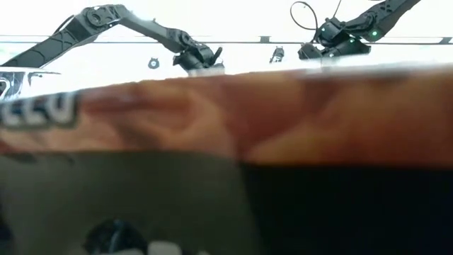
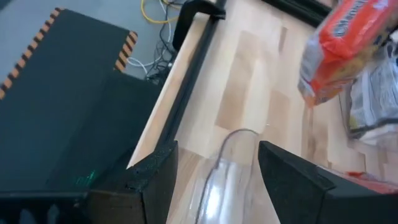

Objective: Sort Maruchan noodles
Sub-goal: Put the top right orange pack noodle into the top transparent bin

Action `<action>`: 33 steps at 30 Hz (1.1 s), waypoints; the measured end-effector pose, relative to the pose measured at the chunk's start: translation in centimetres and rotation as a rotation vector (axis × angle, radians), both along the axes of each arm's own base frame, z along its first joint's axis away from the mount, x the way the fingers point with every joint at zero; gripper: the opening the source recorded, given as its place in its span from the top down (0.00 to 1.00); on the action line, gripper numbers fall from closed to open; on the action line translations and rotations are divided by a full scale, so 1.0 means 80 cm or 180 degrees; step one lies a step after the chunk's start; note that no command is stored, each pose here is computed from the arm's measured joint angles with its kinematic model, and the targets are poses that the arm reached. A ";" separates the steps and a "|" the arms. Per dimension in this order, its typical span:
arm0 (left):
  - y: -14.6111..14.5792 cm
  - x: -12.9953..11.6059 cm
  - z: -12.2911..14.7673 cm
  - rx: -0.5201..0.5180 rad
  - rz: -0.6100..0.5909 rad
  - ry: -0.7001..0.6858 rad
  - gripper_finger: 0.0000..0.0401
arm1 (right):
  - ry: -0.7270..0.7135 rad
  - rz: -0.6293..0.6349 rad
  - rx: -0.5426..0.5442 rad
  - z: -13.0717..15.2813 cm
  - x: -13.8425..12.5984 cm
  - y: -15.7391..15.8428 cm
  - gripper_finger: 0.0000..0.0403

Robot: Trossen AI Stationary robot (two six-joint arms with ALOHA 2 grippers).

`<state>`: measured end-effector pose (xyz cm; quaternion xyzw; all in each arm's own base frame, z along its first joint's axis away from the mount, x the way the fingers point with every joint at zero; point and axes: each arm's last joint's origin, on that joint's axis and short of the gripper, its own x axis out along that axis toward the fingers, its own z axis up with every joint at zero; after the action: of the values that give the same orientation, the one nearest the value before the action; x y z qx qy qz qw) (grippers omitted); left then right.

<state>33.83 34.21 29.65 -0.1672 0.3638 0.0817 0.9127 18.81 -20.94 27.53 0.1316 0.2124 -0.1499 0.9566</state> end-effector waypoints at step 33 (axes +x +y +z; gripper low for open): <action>-0.160 -0.108 -0.045 0.0395 0.0434 -0.1713 0.49 | -0.0361 0.0516 0.0200 -0.023 0.030 -0.016 0.69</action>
<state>25.20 21.42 26.04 -0.1508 0.0906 0.1177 0.9773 21.19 -22.22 25.68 0.1522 0.1724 -0.0576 0.9715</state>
